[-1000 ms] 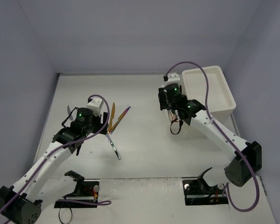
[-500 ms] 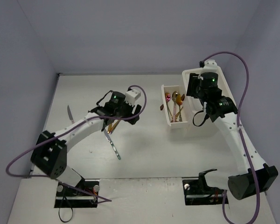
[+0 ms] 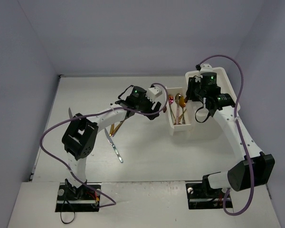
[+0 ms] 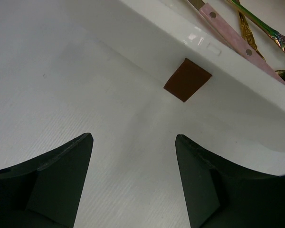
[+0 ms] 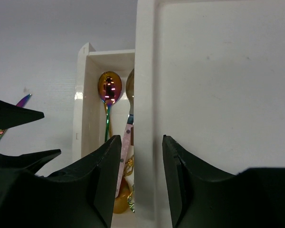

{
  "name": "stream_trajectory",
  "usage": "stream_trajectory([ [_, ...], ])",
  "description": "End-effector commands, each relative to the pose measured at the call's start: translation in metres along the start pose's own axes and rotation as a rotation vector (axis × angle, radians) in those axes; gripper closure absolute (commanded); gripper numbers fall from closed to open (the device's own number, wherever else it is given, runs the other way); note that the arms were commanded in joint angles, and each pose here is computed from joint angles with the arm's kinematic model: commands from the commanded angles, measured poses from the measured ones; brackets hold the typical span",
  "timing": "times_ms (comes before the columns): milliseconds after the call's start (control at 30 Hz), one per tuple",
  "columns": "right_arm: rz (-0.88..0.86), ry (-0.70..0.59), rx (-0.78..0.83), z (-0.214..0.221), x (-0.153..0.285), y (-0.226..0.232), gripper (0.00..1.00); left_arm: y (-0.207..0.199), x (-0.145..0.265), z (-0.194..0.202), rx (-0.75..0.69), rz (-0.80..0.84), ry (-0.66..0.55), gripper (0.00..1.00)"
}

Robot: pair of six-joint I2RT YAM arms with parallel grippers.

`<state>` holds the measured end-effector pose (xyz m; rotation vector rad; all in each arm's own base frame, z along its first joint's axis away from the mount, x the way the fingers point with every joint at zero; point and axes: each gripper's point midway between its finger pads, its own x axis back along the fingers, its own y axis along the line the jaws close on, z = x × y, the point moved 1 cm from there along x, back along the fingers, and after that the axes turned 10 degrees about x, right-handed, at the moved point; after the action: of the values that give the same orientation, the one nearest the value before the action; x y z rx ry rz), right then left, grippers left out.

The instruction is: Sort the eating utensils into containers

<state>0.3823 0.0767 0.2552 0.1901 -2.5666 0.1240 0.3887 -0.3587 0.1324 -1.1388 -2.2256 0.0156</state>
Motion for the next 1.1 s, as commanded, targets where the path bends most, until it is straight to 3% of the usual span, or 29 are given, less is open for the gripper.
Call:
stream_trajectory([
  [0, -0.04, -0.045, -0.016, -0.016, -0.002, 0.006, 0.68, -0.031, -0.005, -0.049, -0.142, 0.127, -0.126, 0.33],
  [167, -0.063, -0.04, -0.015, -0.014, -0.003, 0.01, 0.96, -0.048, -0.021, -0.057, -0.188, 0.187, -0.135, 0.34],
  [233, -0.081, -0.04, -0.022, -0.014, -0.003, 0.013, 1.0, -0.06, -0.023, -0.067, -0.212, 0.221, -0.155, 0.34],
  [433, -0.124, -0.022, -0.044, -0.009, -0.006, 0.022, 1.0, -0.087, -0.04, -0.082, -0.282, 0.308, -0.187, 0.34],
  [767, -0.16, -0.019, -0.077, -0.008, -0.007, 0.03, 1.0, -0.12, -0.072, -0.104, -0.274, 0.436, -0.263, 0.34],
  [1067, -0.238, -0.02, -0.09, -0.01, -0.002, 0.045, 1.0, -0.142, -0.056, -0.132, -0.377, 0.536, -0.347, 0.34],
])
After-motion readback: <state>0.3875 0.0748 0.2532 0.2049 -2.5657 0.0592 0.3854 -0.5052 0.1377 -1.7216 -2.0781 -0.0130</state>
